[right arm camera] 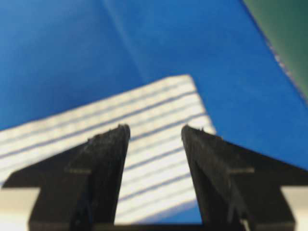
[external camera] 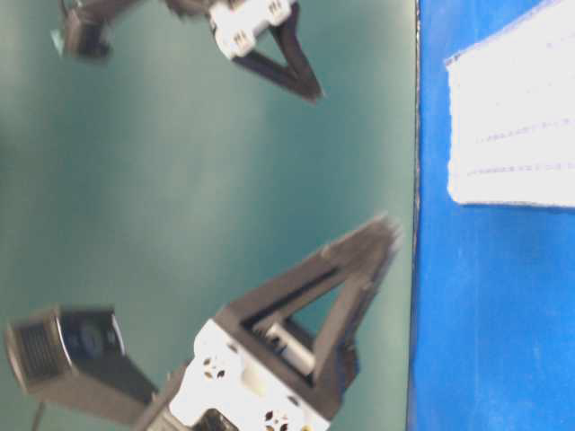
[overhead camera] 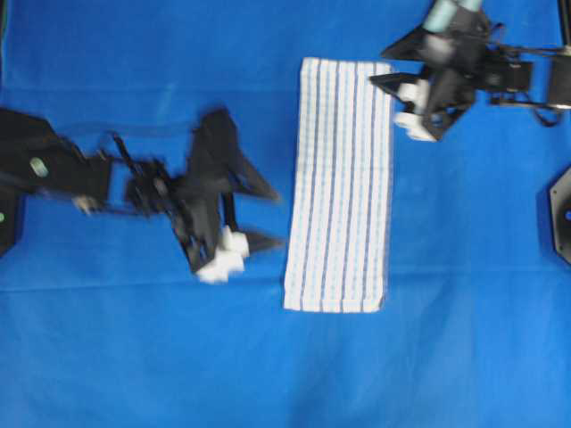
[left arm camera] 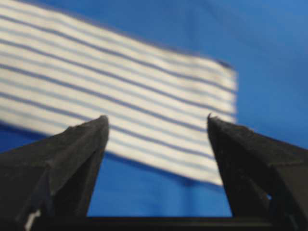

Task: Fold the blue towel.
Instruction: 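Withdraw both grippers outward from the strip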

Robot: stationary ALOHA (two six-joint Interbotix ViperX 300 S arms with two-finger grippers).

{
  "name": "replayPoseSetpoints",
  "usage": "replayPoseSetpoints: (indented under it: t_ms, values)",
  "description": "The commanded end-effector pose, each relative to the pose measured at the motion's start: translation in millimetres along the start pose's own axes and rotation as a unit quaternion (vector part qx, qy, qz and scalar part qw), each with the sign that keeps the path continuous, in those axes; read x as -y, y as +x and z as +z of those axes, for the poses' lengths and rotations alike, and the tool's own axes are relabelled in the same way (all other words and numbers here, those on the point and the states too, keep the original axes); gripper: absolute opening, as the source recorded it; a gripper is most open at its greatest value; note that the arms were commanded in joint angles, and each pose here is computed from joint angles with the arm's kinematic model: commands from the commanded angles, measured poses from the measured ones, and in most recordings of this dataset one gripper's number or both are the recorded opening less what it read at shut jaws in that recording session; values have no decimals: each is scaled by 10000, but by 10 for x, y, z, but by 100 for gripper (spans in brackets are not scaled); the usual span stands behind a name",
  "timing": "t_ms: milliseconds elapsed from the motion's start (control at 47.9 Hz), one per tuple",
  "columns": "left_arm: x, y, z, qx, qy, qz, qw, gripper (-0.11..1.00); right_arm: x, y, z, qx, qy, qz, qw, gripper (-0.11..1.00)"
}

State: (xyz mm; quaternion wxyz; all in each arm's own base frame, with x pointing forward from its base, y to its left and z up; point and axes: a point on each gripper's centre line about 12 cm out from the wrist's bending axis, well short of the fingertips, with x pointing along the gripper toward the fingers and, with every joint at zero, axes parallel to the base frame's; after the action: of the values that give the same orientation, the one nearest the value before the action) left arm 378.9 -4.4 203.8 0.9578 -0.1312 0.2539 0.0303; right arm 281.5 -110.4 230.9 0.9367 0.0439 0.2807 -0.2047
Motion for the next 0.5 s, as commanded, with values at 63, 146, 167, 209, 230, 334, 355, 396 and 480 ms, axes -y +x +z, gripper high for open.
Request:
replayPoseSetpoints:
  t_ms: [63,146,167,209,230,334,355,396,480]
  values:
    - [-193,-289,118,812,155,90,9965,75,-143,-376,-42,596,85,412,9973,54]
    - [-284,-419,107,1130,217,157,9932,75,-180,-517,-111,748,154,542,9956,54]
    - [-308,-469,105,1227,236,177,9920,75,-191,-544,-130,768,172,573,9953,54]
    - [-349,-529,92,1329,231,217,9906,75,-204,-594,-173,801,207,621,9946,54]
    - [-367,-554,72,1341,230,238,9904,75,-211,-612,-196,806,227,645,9944,54]
    - [-431,-663,13,1450,200,305,9888,75,-258,-680,-316,798,291,783,9933,54]
    - [-442,-676,3,1460,195,318,9886,75,-264,-687,-327,804,284,800,9931,54]
    - [-453,-696,-12,1471,190,330,9884,75,-276,-685,-359,781,299,833,9930,54]
    - [-459,-694,-19,1465,186,339,9885,75,-279,-649,-379,710,302,827,9936,54]
